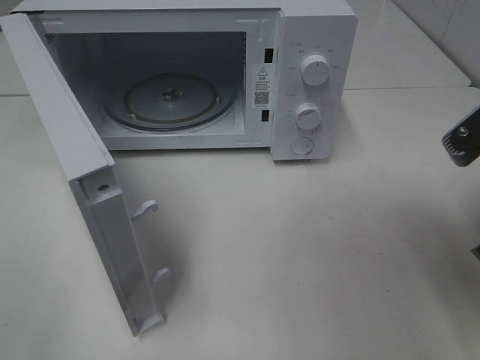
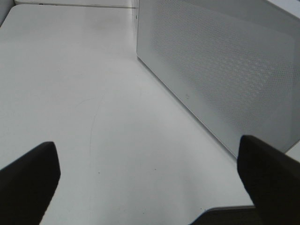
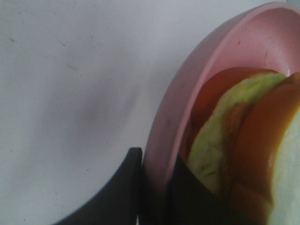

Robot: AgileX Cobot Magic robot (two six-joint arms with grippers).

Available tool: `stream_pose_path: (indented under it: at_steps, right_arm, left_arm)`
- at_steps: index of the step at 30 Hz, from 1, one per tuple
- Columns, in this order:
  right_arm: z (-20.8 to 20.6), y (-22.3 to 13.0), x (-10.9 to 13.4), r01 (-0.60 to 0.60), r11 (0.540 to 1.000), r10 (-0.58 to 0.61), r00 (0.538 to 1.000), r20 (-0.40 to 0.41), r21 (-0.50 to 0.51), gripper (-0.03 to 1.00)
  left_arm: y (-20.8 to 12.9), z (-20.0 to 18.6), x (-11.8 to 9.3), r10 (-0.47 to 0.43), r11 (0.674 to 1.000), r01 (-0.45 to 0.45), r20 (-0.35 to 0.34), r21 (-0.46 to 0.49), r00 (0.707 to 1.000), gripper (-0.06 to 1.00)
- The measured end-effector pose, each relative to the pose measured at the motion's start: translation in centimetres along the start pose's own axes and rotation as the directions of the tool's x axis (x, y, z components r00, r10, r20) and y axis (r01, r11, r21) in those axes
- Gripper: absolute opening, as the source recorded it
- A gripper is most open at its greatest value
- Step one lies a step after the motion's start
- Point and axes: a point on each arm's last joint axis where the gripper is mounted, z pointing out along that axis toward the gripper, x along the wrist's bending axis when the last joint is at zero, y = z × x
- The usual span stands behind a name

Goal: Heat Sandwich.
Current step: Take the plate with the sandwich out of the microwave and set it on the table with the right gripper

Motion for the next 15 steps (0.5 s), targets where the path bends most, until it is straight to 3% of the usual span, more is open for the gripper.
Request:
stream_pose_path:
  at_steps: [15]
  right_arm:
    - [3.7, 1.2, 2.2, -0.192, 0.972, 0.18, 0.979, 0.1, 0.135, 0.13]
  left_arm:
    - [0.0, 0.0, 0.0, 0.0, 1.0, 0.0, 0.0, 0.0, 1.0, 0.96]
